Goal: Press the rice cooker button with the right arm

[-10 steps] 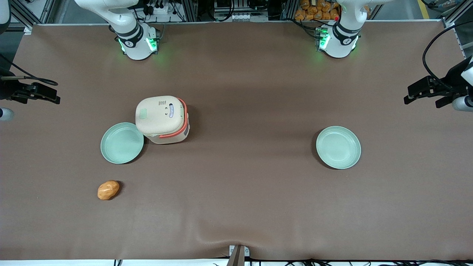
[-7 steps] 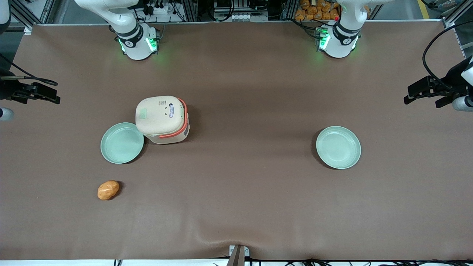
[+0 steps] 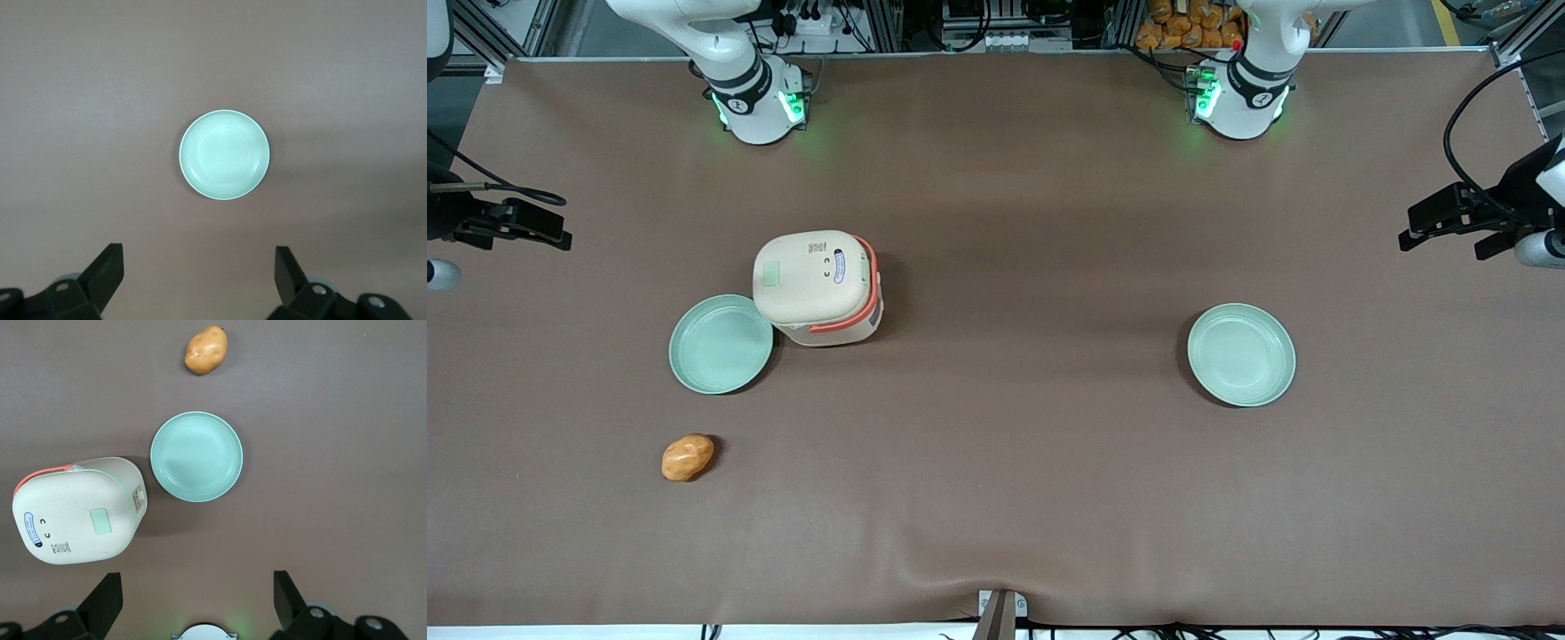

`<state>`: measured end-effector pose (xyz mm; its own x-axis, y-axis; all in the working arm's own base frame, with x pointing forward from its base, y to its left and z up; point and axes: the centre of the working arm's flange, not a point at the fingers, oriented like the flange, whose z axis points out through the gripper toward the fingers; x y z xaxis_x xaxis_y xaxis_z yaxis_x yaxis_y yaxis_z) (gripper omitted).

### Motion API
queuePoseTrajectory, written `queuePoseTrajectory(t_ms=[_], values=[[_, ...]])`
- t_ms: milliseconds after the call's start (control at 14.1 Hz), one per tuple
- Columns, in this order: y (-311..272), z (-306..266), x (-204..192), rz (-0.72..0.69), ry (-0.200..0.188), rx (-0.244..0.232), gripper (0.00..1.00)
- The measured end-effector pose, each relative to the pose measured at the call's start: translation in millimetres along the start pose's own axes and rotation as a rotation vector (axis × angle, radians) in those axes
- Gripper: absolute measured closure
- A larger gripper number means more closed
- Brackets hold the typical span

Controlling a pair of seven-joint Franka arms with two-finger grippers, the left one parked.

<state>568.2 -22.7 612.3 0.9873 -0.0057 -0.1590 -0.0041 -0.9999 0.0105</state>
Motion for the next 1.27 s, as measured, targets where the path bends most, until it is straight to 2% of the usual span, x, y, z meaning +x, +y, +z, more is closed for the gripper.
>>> queuePoseTrajectory(t_ms=[212, 496, 779, 1133, 1274], values=[[-0.1, 0.0, 0.0, -0.009, 0.000, -0.011, 0.00], [-24.9, -0.5, 0.3, -0.060, -0.001, -0.057, 0.00], [-67.6, 0.3, -1.8, -0.136, -0.002, -0.070, 0.00], [-99.7, 11.2, -2.4, -0.184, -0.024, -0.082, 0.00], [-120.6, 26.1, -5.0, -0.174, -0.059, -0.091, 0.22]])
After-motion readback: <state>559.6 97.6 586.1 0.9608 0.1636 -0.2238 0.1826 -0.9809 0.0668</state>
